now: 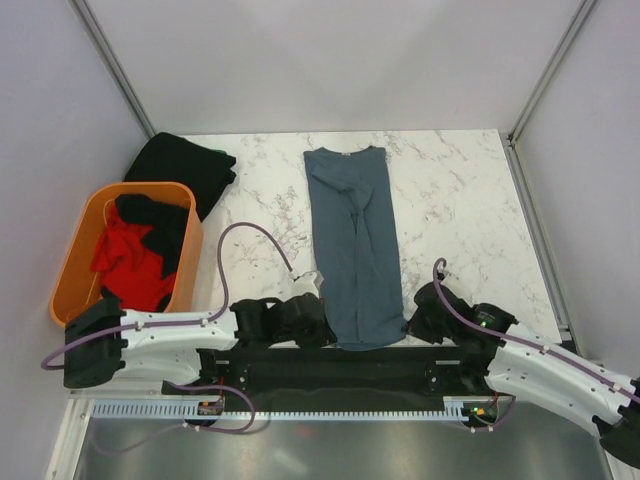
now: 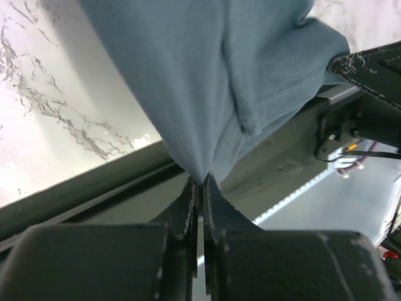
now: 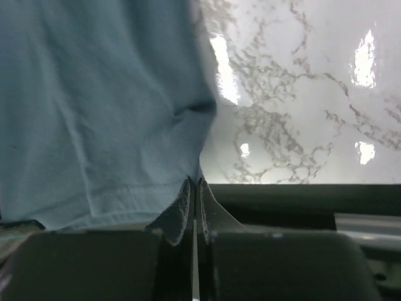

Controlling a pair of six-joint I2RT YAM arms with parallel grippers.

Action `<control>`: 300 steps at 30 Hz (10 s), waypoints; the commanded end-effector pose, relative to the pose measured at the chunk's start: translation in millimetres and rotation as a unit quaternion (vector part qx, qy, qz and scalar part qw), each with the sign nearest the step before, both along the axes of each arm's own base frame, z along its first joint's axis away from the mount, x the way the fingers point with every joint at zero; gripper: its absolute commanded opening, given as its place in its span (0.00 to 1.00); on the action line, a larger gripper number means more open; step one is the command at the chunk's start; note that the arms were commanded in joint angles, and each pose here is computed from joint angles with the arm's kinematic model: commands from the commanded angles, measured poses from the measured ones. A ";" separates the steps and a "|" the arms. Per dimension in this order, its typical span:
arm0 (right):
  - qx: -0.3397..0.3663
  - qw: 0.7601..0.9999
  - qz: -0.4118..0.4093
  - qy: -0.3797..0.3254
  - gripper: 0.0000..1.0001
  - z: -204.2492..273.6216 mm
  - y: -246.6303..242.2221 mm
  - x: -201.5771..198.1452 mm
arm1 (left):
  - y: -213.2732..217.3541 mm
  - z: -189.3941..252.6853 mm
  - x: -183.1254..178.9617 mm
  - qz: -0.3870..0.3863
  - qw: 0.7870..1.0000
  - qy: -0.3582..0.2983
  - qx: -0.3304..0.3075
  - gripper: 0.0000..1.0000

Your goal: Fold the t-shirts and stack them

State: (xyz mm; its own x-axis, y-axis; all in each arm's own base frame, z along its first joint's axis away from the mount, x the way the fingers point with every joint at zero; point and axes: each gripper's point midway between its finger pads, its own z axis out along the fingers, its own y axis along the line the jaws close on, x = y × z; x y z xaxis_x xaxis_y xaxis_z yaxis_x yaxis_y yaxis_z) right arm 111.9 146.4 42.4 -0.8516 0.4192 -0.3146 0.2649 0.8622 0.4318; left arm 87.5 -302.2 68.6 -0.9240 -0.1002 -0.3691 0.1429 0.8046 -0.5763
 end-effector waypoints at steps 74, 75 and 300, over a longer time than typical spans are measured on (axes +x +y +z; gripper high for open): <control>0.034 0.990 0.091 -0.100 0.66 41.5 15.4 179.2 | 63.6 42.2 190.9 0.091 0.995 -0.038 -0.029 0.78; 0.034 0.990 0.095 -0.094 0.64 34.0 15.9 178.8 | 63.0 40.4 189.0 0.090 0.995 -0.039 -0.031 0.78; 0.102 0.961 0.213 -0.144 0.97 -2.6 83.5 43.0 | 194.8 115.4 525.7 0.160 0.964 -0.210 0.012 1.00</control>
State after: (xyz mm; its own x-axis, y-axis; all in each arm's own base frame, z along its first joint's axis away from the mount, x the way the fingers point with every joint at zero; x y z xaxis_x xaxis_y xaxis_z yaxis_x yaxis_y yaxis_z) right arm 155.2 233.3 41.8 -0.8506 0.1154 -0.5130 -0.2600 0.7556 0.6012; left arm 627.9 -66.0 153.3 -0.6015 -0.2966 -0.7418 -0.0455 0.9397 -0.3389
